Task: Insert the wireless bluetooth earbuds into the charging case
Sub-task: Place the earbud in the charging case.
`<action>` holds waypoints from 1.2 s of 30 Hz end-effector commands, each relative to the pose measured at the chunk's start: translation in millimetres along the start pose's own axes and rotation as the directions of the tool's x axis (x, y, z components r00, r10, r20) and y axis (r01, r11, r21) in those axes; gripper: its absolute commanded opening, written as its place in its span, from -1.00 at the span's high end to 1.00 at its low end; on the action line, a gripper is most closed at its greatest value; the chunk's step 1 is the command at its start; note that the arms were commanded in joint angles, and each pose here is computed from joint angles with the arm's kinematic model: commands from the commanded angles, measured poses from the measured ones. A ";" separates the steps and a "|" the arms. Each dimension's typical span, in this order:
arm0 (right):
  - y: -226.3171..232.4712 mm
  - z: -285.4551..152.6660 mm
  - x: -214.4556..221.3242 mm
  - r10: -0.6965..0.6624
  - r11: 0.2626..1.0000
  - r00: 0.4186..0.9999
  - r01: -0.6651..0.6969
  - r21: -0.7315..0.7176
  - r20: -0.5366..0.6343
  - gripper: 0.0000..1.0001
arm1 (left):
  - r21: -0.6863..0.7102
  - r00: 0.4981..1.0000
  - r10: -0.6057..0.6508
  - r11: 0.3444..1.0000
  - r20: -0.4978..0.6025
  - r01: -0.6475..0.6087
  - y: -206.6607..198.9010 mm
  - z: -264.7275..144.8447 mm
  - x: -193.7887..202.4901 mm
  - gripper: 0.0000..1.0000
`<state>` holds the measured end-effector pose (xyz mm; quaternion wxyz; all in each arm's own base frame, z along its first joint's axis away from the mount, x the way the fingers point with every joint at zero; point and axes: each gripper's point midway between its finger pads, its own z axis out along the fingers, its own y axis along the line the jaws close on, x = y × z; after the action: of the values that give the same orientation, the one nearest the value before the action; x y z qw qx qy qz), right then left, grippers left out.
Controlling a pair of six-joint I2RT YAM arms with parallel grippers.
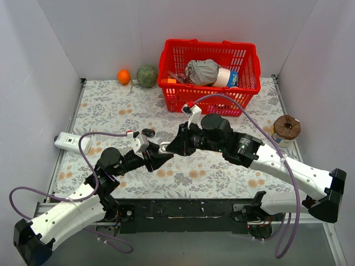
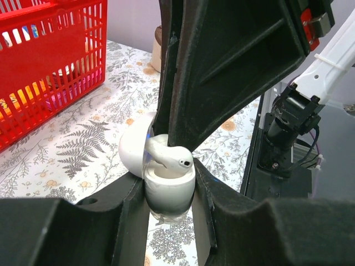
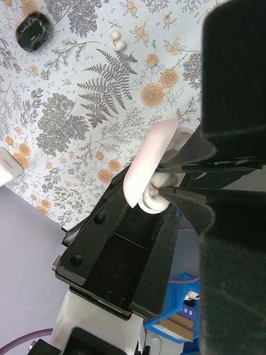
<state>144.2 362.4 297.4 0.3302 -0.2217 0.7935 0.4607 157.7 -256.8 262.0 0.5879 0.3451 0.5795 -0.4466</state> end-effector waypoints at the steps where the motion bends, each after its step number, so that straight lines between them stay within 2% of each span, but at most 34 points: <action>1: 7.4 -9.4 -30.0 -0.041 0.999 0.987 0.044 -0.015 0.156 0.97 | 0.046 0.997 0.019 0.999 0.074 -0.022 -10.4 3.9 -23.7 1.00; 14: -0.6 -23.0 -42.9 -0.058 0.997 0.943 0.038 0.066 0.326 0.97 | -0.005 0.996 -0.019 1.000 0.091 0.019 0.6 10.8 -25.8 1.00; 21: 7.6 -23.0 -42.6 -0.076 0.996 0.932 0.056 0.066 0.355 0.97 | -0.038 0.995 -0.020 0.999 0.101 0.024 7.2 12.5 -27.6 1.00; 29: 0.4 -40.1 -41.0 -0.092 0.994 0.923 0.062 0.092 0.373 0.97 | -0.214 0.993 -0.035 0.975 0.112 0.058 36.4 3.1 -21.0 1.00; 36: -29.3 -56.5 -32.1 -0.100 0.982 0.914 0.026 0.189 0.393 0.97 | -0.277 0.991 -0.035 0.958 0.126 0.069 47.0 -2.7 -18.1 1.00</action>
<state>156.5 317.0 324.2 0.4921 -0.1446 0.7402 0.4348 193.6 -242.7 277.4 0.6424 0.2407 0.5993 -0.4126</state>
